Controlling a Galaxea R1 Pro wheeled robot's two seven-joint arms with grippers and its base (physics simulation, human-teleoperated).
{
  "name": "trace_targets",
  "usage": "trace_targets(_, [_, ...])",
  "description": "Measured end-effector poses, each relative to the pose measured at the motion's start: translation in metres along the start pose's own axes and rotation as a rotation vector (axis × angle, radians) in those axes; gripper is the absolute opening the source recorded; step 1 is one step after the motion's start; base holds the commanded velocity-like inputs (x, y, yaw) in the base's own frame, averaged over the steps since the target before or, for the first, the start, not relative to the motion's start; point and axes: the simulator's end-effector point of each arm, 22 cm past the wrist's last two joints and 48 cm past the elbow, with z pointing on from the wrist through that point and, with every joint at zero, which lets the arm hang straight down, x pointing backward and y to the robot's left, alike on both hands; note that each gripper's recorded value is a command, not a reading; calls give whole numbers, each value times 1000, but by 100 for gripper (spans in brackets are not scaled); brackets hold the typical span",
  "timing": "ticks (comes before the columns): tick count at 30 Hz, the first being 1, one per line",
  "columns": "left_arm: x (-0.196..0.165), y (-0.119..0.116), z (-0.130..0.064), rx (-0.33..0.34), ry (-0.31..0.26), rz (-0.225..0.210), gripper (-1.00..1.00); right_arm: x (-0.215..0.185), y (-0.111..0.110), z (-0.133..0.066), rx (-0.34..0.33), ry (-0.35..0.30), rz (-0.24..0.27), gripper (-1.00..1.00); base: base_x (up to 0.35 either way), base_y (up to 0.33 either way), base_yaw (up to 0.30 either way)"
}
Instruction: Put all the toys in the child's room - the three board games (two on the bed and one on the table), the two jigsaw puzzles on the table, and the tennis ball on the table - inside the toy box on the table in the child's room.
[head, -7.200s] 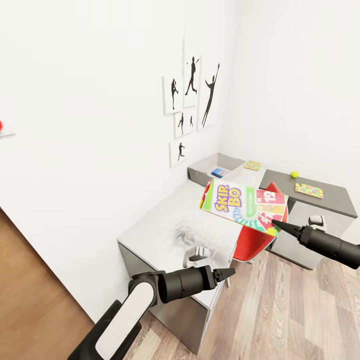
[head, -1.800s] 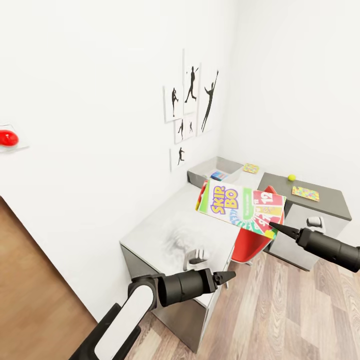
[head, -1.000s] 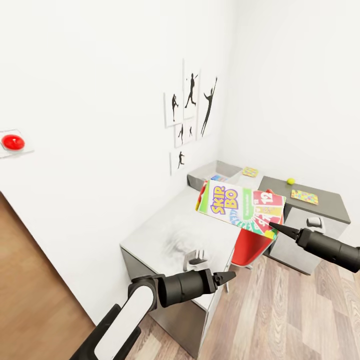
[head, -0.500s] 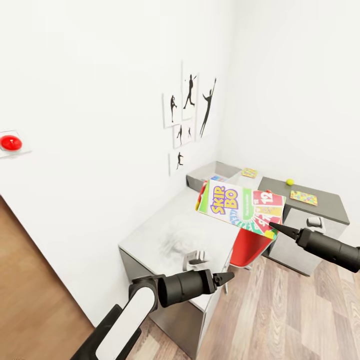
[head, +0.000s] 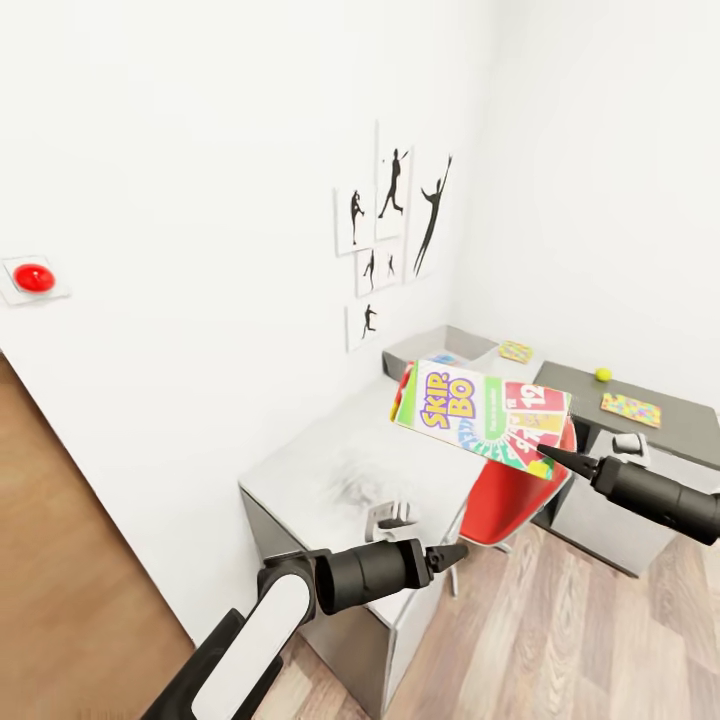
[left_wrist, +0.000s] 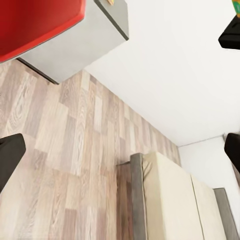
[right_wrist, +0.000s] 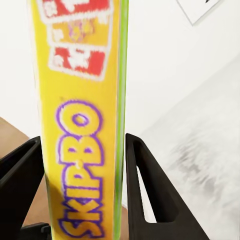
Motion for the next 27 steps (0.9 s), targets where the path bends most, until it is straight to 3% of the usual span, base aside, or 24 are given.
trace_targets(9, [2, 1, 0, 0, -2, -9, 100, 9, 4, 10, -16, 12, 13, -100, 0, -112, 101])
trace_targets(27, [1, 3, 0, -7, -21, -16, 100, 16, 8, 17, -29, 29, 14, -100, 9, -47, 11])
